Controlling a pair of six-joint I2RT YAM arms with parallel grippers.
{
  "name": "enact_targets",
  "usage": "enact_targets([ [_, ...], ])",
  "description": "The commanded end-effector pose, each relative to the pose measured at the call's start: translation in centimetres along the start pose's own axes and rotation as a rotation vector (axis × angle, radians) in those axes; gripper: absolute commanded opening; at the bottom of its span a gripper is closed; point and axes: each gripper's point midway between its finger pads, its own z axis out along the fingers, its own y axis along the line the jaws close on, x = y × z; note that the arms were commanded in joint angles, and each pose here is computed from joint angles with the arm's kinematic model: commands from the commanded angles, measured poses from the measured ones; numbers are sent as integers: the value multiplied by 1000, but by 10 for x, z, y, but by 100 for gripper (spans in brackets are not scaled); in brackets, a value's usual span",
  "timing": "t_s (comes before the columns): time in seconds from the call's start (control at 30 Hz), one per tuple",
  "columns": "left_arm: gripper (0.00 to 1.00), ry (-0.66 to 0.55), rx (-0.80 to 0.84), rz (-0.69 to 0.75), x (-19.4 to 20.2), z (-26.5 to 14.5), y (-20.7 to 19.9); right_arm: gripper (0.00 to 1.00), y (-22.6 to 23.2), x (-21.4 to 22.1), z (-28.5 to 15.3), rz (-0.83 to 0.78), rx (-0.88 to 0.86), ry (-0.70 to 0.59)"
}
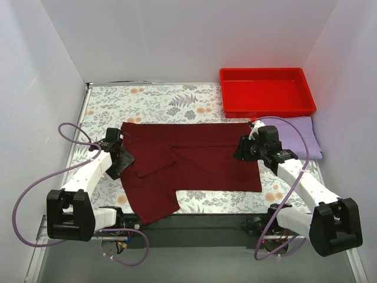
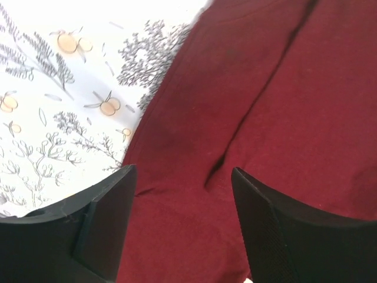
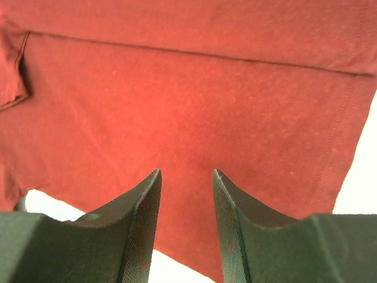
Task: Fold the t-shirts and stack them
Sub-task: Fold the tshirt
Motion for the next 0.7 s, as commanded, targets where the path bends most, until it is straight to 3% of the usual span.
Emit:
enact_targets([
  [0.0, 63, 26, -78, -65, 9, 3, 13, 48, 10, 8, -4, -32, -58, 19],
  [0.4, 44, 42, -229, -128, 25, 8, 46, 47, 21, 8, -6, -85, -140, -5],
  [0.67, 43, 79, -212, -99, 34, 33, 39, 47, 20, 10, -4, -97, -141, -1],
])
